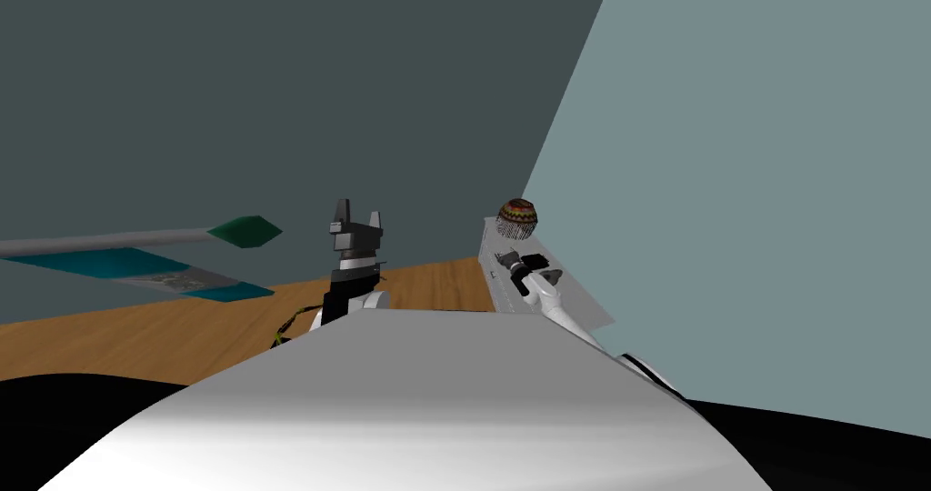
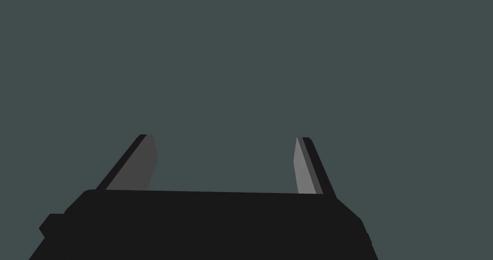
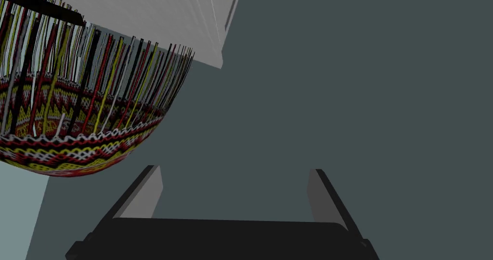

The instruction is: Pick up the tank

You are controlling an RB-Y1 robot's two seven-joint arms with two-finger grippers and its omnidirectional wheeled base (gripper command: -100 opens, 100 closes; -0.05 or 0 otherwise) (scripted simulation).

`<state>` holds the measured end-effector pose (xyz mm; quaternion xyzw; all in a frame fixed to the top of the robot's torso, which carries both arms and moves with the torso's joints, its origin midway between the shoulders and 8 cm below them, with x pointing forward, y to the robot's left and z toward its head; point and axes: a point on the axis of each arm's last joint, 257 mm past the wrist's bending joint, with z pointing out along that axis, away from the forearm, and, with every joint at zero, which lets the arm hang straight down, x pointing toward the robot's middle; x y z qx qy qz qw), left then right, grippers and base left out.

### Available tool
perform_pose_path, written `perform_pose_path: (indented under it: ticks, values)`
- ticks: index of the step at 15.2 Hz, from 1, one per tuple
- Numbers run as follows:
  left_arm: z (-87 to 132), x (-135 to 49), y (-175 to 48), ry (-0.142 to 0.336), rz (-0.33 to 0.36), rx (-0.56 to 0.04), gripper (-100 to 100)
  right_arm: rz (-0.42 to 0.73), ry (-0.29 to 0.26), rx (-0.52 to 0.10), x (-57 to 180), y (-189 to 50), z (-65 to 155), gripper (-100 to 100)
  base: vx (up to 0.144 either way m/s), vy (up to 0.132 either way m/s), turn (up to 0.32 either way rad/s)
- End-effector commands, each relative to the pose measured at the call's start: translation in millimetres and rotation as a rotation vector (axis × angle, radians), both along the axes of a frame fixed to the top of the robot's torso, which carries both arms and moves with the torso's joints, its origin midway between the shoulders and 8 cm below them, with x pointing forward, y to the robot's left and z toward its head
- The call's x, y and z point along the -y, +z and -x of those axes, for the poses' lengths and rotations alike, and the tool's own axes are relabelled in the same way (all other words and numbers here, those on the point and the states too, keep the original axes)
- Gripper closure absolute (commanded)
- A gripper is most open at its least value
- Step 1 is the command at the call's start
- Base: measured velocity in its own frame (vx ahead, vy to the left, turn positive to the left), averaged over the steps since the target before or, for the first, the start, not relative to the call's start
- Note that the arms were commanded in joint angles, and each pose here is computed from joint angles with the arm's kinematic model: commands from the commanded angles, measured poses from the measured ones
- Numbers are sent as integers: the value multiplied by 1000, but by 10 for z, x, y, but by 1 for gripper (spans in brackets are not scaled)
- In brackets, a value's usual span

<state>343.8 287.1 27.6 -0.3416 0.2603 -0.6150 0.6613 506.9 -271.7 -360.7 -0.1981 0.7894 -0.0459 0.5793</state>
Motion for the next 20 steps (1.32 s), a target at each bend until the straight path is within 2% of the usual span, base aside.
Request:
perform_pose_path:
  ticks: [1, 2, 3, 4, 5, 6, 7, 8, 10, 11, 13, 15, 17, 18, 19, 20]
  values:
    - [0, 0, 0, 0, 0, 0, 0, 62, -9, -14, 134, -107, 0, -100, -49, -21, 49]
    - [0, 0, 0, 0, 0, 0, 0, 157, -10, -15, 273, -139, -46, -100, -54, -1, 151]
    - [0, 0, 0, 0, 0, 0, 0, 174, -13, -29, 326, -211, -17, -100, -53, -1, 156]
    - [0, 0, 0, 0, 0, 0, 0, 260, -13, -25, 451, -205, -71, -100, -71, -18, 196]
    - [0, 0, 0, 0, 0, 0, 0, 284, -15, -41, 518, -289, -34, -100, -74, -26, 172]
    - [0, 0, 0, 0, 0, 0, 0, 375, -12, -42, 658, -301, -70, -100, -75, -28, 210]
    - [0, 0, 0, 0, 0, 0, 0, 392, -18, -55, 721, -359, -41, -100, -70, -28, 172]
    - [0, 0, 0, 0, 0, 0, 0, 476, -20, -57, 873, -360, -73, -100, -75, -24, 190]
    - [0, 0, 0, 0, 0, 0, 0, 496, -19, -67, 917, -405, -48, -100, -60, -18, 87]
    - [0, 0, 0, 0, 0, 0, 0, 575, -22, -72, 1074, -404, -70, -100, -49, -6, 117]
    - [0, 0, 0, 0, 0, 0, 0, 595, -19, -78, 1109, -437, -50, -100, -41, -8, 96]
    - [0, 0, 0, 0, 0, 0, 0, 764, -17, -89, 1416, -421, -75, -100, -52, -11, 176]
    - [0, 0, 0, 0, 0, 0, 0, 779, -16, -100, 1466, -464, -43, -100, -63, -22, 117]
    - [0, 0, 0, 0, 0, 0, 0, 862, -14, -111, 1628, -466, -34, -100, -53, -15, 110]
    - [0, 0, 0, 0, 0, 0, 0, 862, -14, -111, 1628, -466, -34, -100, -49, -9, 117]
    - [0, 0, 0, 0, 0, 0, 0, 938, -10, -122, 1777, -463, -21, -100, -55, -12, 144]
